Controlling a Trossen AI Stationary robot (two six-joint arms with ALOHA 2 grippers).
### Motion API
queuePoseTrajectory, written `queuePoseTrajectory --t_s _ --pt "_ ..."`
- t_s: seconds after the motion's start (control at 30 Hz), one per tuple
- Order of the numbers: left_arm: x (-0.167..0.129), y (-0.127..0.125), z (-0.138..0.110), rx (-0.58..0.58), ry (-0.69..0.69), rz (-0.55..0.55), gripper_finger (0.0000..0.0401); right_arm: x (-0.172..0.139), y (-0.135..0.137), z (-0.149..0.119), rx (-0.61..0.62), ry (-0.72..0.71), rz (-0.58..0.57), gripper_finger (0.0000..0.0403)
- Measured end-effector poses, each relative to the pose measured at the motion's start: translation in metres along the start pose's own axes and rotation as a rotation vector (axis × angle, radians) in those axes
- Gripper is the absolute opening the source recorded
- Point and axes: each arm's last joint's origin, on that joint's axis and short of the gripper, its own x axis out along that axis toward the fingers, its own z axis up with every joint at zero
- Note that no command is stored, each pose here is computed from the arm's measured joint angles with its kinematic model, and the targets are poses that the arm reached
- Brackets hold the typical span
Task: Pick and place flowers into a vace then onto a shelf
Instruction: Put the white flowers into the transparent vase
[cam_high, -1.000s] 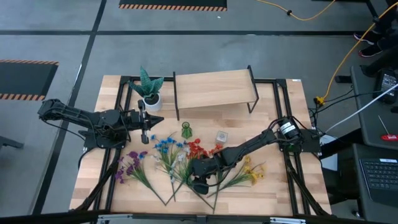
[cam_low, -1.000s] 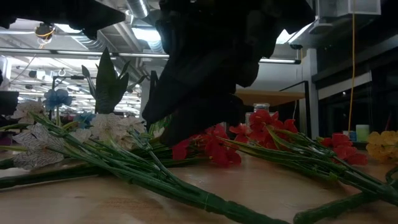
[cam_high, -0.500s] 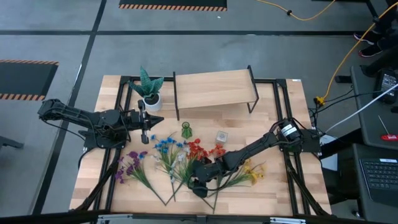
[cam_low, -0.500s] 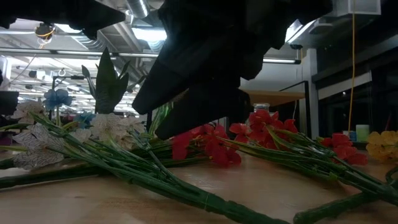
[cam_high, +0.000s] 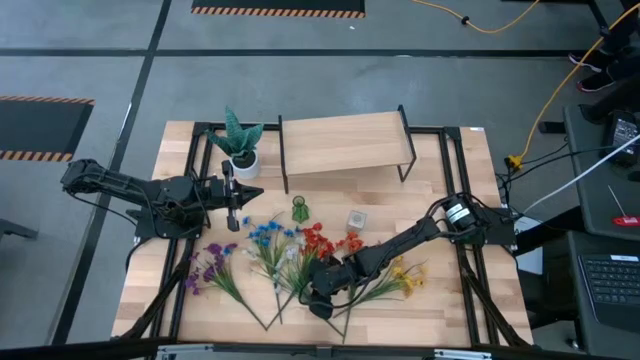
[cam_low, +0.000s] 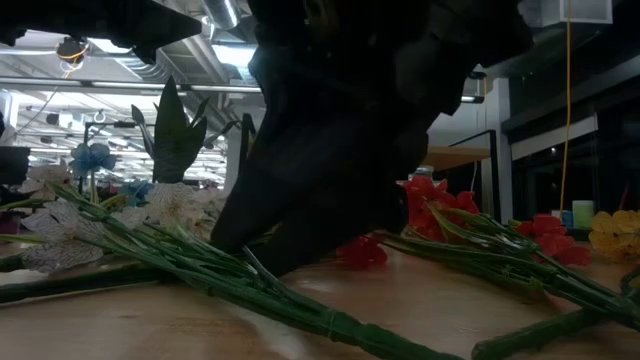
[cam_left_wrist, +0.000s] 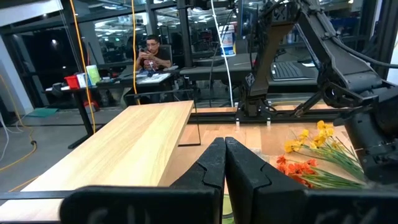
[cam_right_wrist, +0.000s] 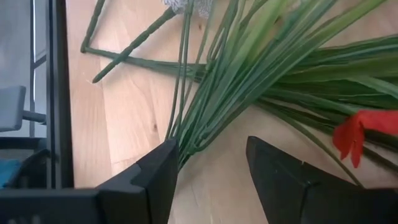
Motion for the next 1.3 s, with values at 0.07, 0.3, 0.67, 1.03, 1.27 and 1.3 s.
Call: queuePoseTrajectory --t_s 0.07,0.3,0.67,1.03,1.27,1.3 --pt "0.0 0.0 0.0 0.0 0.0 0.0 0.0006 0.001 0.0 -0.001 0.0 0.0 -0.003 0.0193" --pt "0.0 0.0 0.0 0.0 0.0 0.0 0.0006 0.007 -0.002 -0.002 0.004 -0.007 -0.003 0.0173" --pt "0.0 0.0 0.0 0.0 0.0 0.0 0.0006 0.009 -0.004 -0.001 0.035 -0.01 0.005 0.0012" --pt "0.0 0.0 0.0 0.0 0.0 0.0 0.0006 -0.013 0.004 0.008 0.052 0.008 0.04 0.0006" --pt "0.0 0.0 0.0 -0.002 -0.005 0.0 0.0006 -0.045 0.018 0.026 -0.024 -0.115 0.042 0.0003" --pt "0.0 0.0 0.001 -0.002 -0.005 0.0 0.0006 -0.049 0.02 0.029 -0.036 -0.135 0.049 0.0003"
